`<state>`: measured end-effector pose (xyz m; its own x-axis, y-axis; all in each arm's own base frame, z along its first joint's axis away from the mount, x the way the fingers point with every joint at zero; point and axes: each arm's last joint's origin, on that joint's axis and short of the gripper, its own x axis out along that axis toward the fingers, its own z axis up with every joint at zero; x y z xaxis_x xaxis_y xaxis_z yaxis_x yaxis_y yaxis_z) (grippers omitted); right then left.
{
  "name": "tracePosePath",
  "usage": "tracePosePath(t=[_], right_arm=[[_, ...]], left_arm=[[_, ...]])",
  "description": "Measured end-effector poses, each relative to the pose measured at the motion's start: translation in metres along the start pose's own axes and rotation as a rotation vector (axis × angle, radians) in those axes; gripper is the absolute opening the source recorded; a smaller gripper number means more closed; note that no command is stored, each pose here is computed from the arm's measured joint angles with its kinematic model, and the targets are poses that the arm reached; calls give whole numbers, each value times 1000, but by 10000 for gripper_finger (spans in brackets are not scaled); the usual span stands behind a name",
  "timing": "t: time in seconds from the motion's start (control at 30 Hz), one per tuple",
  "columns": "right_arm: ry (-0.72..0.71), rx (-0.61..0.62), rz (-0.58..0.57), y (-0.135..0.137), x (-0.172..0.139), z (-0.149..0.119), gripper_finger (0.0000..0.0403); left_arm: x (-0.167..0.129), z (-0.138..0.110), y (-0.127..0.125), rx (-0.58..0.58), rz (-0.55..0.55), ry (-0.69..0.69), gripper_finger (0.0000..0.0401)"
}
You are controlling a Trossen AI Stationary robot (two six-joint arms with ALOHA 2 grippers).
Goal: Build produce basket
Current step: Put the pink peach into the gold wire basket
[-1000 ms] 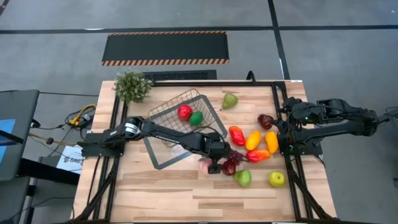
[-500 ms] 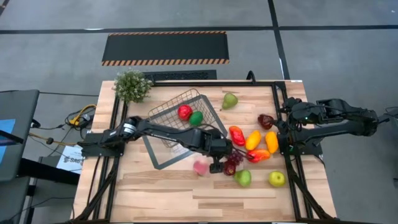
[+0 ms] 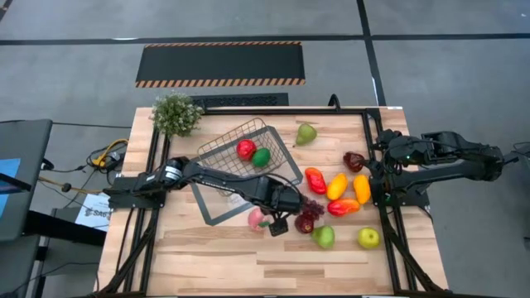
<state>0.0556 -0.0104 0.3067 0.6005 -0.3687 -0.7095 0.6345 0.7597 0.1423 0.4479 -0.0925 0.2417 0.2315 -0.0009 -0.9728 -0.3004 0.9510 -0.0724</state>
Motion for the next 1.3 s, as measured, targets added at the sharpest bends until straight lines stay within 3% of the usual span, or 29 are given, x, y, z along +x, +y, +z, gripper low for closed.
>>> tracePosePath(t=[0.23,0.5,0.7,0.97,1.1,1.3], right_arm=[[-2,-2,1,0,0,0,385],[-3,-24,1,0,0,0,385],[-6,-22,1,0,0,1,385],[-12,-21,-1,0,0,1,385],[-14,-20,0,1,0,1,385],[-19,-11,2,1,0,2,385]], left_arm=[[-1,-11,-7,32,72,28,400],[-13,-27,-22,168,138,6,400],[-7,-38,-13,194,163,17,400],[1,-64,-4,194,56,-112,400],[18,-74,2,199,39,-68,400],[28,-71,8,237,33,-103,400]])
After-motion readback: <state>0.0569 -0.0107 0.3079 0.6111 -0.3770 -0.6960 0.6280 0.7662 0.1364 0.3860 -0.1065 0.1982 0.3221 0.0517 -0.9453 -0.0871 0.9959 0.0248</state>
